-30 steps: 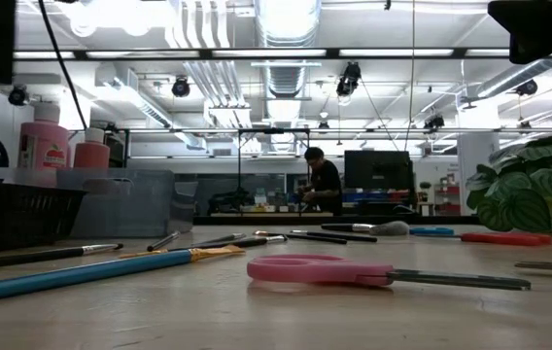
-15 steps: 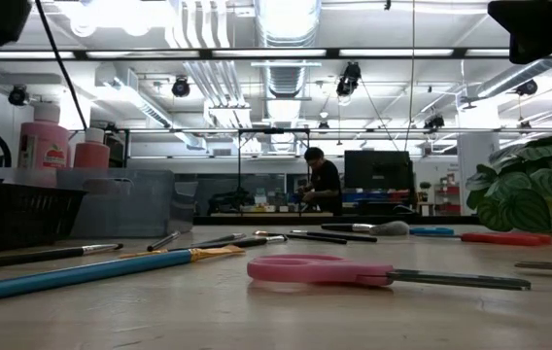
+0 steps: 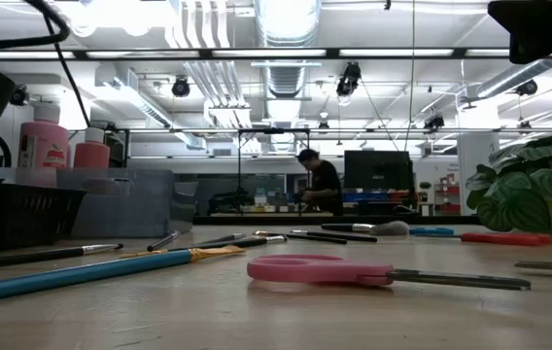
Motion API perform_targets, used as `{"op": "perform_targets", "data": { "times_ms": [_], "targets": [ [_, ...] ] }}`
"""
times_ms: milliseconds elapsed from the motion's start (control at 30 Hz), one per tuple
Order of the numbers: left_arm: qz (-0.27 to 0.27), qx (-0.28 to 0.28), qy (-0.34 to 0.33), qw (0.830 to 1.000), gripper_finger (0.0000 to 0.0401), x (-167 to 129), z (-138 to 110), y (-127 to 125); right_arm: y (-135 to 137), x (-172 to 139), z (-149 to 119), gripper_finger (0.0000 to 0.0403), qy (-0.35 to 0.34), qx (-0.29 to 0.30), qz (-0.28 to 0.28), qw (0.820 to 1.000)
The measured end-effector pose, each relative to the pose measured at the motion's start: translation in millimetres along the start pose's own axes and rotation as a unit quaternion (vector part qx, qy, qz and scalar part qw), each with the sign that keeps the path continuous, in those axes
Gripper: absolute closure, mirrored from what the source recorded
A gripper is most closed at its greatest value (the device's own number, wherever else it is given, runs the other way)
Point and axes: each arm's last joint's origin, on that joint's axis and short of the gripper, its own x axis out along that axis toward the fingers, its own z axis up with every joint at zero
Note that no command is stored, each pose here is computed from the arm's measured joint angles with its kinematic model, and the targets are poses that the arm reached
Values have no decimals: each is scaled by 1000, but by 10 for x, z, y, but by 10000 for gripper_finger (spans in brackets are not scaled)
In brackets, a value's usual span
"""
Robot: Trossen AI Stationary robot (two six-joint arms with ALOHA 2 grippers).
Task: Pick & Place Paint Supplies
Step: Put the left blue brush into the black bin
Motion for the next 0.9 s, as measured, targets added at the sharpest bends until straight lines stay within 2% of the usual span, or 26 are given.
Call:
{"op": "perform_targets", "data": {
  "times_ms": [333,467,567,900],
  "targets": [
    [-4,-2,9,1000,160,94,12,42,0,0,0,62,0,-1,0,1000],
    [-7,-2,10,1000,177,94,10,37,0,-1,1,62,0,-1,0,1000],
    [-10,-2,11,1000,212,94,10,30,0,-1,1,62,0,0,0,1000],
    [-20,0,10,1000,372,95,6,11,0,0,0,62,0,-1,0,1000]
  ]
}}
